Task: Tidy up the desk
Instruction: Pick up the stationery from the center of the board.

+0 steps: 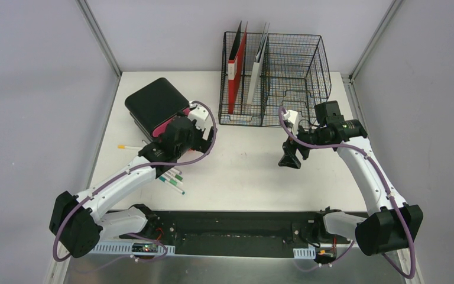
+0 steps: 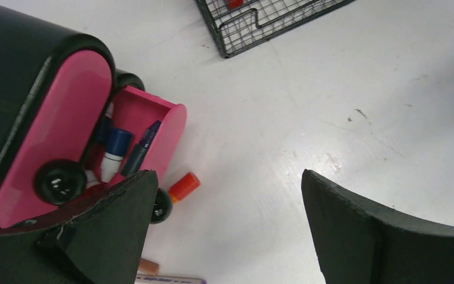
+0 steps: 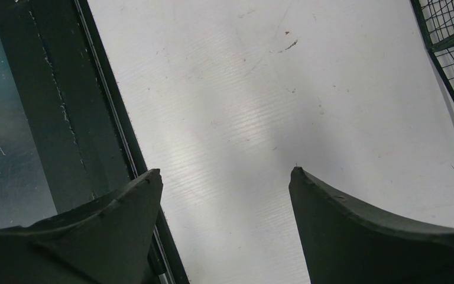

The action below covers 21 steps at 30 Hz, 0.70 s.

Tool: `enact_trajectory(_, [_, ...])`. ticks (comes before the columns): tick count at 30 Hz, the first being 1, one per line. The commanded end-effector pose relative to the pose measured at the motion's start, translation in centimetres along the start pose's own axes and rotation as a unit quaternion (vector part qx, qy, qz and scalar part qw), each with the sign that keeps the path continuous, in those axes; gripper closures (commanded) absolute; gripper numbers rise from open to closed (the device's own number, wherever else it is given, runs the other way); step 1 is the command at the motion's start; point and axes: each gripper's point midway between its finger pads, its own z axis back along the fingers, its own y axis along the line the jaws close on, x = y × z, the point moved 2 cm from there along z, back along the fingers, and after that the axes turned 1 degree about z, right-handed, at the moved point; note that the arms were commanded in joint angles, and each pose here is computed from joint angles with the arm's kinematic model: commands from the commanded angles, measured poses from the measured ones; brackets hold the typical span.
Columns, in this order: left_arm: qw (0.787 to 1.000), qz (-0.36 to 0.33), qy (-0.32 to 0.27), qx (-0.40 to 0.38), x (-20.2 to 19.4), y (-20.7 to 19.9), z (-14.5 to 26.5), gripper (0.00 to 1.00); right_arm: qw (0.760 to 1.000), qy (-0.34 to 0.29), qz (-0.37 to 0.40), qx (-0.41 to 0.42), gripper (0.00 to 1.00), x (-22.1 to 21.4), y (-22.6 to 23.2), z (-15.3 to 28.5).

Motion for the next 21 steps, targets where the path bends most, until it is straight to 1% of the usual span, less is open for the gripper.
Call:
enact_trajectory(1, [0.993, 0.094, -0.038, -0.061, 1.3, -2.6, 0.5, 0.06, 1.000, -0.011, 0.021, -0.008, 0.18, 0.5, -0.1, 0.4])
enact_trajectory(5, [0.987, 0.143, -0.013, -0.073, -0.6, -3.5, 0.1, 0.05, 1.000, -0.011, 0.022, -0.008, 0.18, 0.5, -0.1, 0.4])
enact_trajectory(8, [0.982, 0.183, 0.007, -0.050, -2.0, -3.3, -0.5, 0.04, 1.000, -0.011, 0.021, -0.009, 0.18, 0.5, -0.1, 0.4])
enact_trajectory(9, [0.979, 0.198, 0.012, -0.039, -2.4, -3.1, -0.7, 0.02, 1.000, -0.011, 0.022, -0.009, 0.18, 0.5, -0.1, 0.4])
enact_trajectory(11, [0.972, 0.233, 0.030, -0.014, -3.2, -2.9, -1.0, 0.01, 1.000, -0.011, 0.021, -0.009, 0.18, 0.5, -0.1, 0.4])
enact_trajectory(13, [0.970, 0.237, 0.054, 0.011, -3.8, -3.1, -1.2, 0.01, 1.000, -0.011, 0.021, -0.008, 0.18, 0.5, -0.1, 0.4])
enact_trajectory(15, [0.973, 0.212, 0.061, 0.065, -4.1, -3.4, -1.2, 0.01, 1.000, -0.010, 0.020, -0.008, 0.18, 0.5, -0.1, 0.4])
enact_trajectory(17, [0.971, 0.192, 0.064, 0.126, -4.5, -3.4, -1.3, 0.01, 1.000, -0.010, 0.020, -0.008, 0.18, 0.5, -0.1, 0.4])
enact_trajectory(19, [0.954, 0.201, 0.072, 0.210, -5.1, -2.5, -1.4, 0.01, 1.000, -0.009, 0.019, -0.008, 0.18, 0.4, -0.1, 0.4])
enact_trajectory(21, [0.927, 0.201, 0.102, 0.301, -6.6, -1.3, -1.4, 0.01, 1.000, -0.010, 0.020, -0.009, 0.18, 0.5, -0.2, 0.4])
